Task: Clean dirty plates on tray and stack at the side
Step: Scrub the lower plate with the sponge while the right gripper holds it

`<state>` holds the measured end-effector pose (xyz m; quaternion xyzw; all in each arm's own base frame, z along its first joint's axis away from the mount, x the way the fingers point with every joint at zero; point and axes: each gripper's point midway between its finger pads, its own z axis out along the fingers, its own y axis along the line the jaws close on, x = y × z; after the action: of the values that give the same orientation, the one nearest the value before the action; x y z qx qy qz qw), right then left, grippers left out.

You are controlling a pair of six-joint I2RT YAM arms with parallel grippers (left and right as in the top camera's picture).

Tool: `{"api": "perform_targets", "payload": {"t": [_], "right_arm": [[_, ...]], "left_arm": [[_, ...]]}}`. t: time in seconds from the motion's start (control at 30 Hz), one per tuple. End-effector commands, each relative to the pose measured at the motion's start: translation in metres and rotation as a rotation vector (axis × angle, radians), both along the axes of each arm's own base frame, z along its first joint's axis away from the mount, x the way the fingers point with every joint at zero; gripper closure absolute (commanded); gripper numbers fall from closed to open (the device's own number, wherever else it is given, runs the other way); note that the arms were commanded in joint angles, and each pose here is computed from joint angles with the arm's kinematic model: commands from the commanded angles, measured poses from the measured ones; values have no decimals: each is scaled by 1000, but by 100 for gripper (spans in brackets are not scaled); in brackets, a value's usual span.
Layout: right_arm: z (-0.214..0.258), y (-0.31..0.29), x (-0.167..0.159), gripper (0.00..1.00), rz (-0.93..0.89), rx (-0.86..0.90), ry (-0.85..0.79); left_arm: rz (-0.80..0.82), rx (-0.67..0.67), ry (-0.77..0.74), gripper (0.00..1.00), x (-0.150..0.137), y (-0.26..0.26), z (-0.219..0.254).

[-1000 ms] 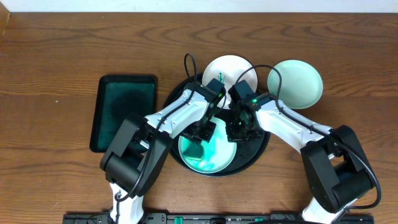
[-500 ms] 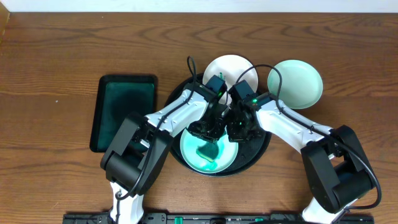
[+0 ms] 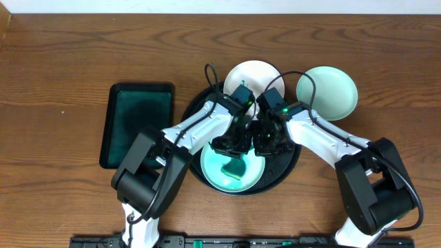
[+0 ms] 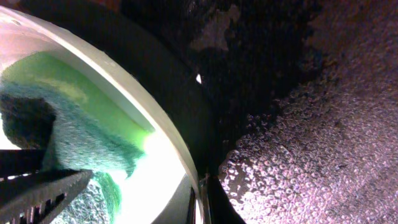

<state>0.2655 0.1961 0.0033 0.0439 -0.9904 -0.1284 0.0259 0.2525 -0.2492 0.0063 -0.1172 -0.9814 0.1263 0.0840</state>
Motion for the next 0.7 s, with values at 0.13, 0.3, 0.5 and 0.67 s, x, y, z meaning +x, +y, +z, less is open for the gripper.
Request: {"api": "perform_targets", "payload": {"t": [0.13,0.3,0.5,0.67], "right_arm": [[-3,10,-6,99,40,22,6],[-3,10,-5,99,39,20,4],[-3,9,-5,99,39,13,1],[-3,9,-5,99,39,13,1]], "left_arm": [[284,419,-175,93,30,62,-35],[406,519,-260,93,41,81,-29],[438,630,-349,93,48,104,-15],[424,738,-364,93,42,124,-6]]}}
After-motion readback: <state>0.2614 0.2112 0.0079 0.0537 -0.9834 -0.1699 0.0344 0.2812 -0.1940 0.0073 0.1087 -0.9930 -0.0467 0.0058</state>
